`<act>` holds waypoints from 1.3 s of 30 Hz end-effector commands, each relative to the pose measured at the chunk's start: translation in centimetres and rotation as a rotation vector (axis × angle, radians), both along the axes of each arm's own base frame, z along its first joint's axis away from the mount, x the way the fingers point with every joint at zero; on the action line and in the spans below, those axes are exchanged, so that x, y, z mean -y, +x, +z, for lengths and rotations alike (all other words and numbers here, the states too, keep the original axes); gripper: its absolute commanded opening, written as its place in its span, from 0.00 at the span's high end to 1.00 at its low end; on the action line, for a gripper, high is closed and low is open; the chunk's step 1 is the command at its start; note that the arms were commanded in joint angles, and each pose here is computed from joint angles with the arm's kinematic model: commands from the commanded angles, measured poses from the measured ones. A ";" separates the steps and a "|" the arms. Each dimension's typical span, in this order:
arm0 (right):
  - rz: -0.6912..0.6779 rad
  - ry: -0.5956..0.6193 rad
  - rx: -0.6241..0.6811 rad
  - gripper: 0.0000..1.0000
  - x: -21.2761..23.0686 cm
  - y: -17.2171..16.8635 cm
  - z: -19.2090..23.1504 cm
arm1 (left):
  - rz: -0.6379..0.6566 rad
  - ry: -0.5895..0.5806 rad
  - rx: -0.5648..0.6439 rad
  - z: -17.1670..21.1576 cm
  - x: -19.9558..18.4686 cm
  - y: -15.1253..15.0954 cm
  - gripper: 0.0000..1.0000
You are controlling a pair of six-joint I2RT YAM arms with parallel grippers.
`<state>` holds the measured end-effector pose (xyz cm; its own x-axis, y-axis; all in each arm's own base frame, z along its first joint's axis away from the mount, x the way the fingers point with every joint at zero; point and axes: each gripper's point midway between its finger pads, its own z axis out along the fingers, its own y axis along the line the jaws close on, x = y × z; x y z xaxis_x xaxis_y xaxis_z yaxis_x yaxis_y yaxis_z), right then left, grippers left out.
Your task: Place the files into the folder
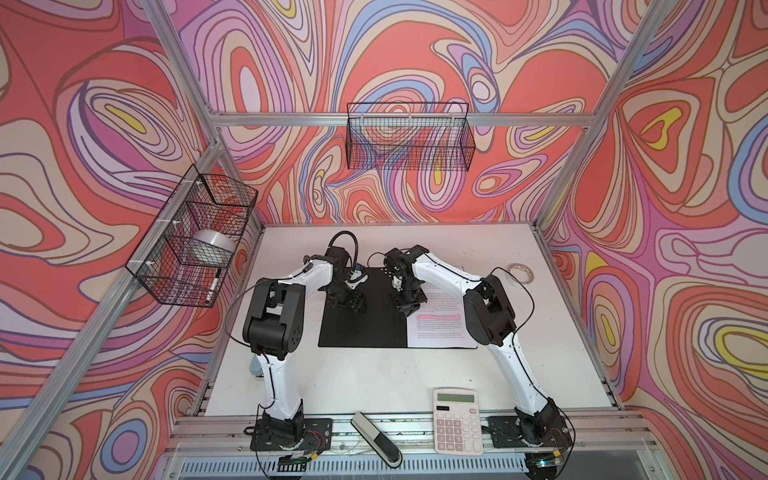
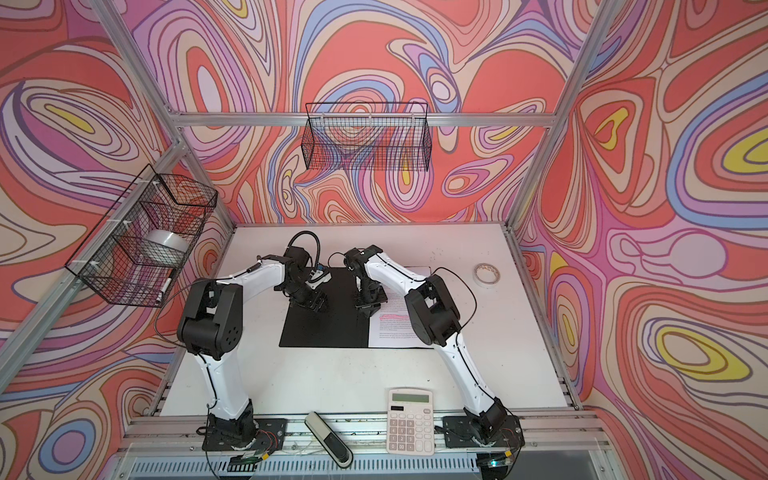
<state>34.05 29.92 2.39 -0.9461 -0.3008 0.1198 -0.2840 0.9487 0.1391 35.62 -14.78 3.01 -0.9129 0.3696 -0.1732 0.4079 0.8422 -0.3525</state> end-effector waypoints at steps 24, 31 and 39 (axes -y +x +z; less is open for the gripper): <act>0.000 -0.071 -0.025 0.89 1.4 0.4 -1.2 | 0.001 0.010 -0.060 -0.5 -0.6 -1.5 0.41; 0.000 -0.060 0.009 0.87 1.1 1.1 0.4 | -0.002 0.015 -0.056 -0.5 -0.7 -1.5 0.41; -0.005 -0.022 0.081 0.85 0.3 2.5 3.0 | -0.002 0.013 -0.040 0.2 -0.7 -1.3 0.41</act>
